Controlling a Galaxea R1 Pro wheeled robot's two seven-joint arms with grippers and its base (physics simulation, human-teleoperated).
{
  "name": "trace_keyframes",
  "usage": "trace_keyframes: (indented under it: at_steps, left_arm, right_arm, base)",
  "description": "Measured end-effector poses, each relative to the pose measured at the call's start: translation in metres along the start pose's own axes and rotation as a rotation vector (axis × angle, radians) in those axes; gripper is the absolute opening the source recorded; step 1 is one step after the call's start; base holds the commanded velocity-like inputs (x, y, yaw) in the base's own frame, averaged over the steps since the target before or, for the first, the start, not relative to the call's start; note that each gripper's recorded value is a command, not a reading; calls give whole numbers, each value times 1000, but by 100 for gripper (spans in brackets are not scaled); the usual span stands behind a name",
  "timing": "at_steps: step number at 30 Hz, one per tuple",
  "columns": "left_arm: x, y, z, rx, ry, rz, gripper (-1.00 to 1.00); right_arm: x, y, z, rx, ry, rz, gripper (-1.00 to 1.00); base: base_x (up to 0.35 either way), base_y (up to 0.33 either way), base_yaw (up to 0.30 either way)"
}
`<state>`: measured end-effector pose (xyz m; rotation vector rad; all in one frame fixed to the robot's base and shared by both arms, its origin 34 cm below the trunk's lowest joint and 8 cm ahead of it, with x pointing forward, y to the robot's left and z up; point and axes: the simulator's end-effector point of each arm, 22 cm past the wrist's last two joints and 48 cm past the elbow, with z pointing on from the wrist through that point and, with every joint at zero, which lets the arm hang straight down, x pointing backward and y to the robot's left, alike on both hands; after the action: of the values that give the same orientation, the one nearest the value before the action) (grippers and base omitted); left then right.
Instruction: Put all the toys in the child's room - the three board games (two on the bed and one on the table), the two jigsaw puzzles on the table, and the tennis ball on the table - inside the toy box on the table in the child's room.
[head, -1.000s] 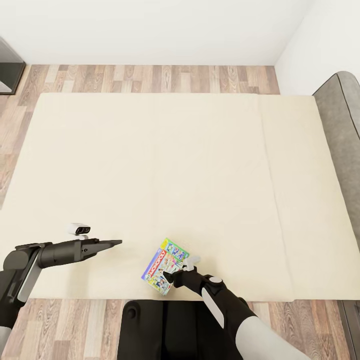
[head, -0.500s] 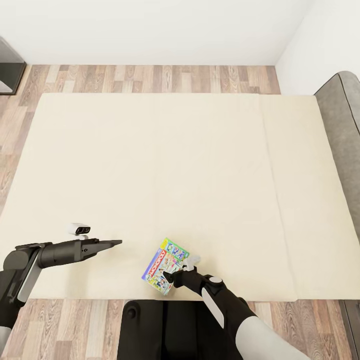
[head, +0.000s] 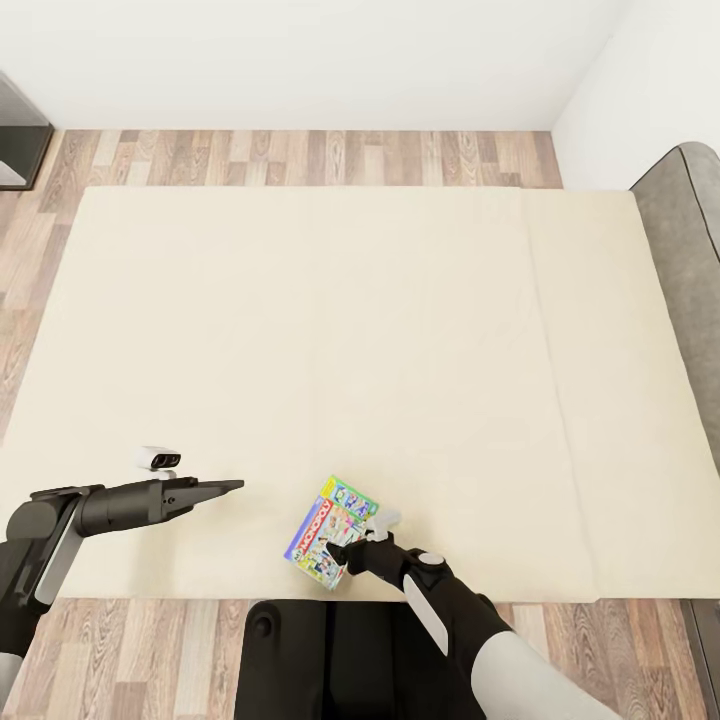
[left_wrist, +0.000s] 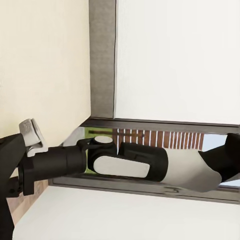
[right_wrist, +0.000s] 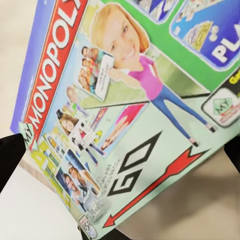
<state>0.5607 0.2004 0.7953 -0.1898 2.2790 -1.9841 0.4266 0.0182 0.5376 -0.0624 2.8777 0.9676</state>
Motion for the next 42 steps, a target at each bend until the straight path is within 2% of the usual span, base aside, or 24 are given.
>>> trace_keyframes:
  at_steps: [12, 42]
  left_arm:
    - [0, 0, 0, -1, 1, 0, 100]
    - [1, 1, 0, 0, 1, -1, 100]
  right_arm:
    - [-40, -25, 2, 97, 18, -11, 100]
    - [-50, -24, 3, 96, -2, -21, 100]
  base:
    - [0, 0, 0]
    - [0, 0, 0]
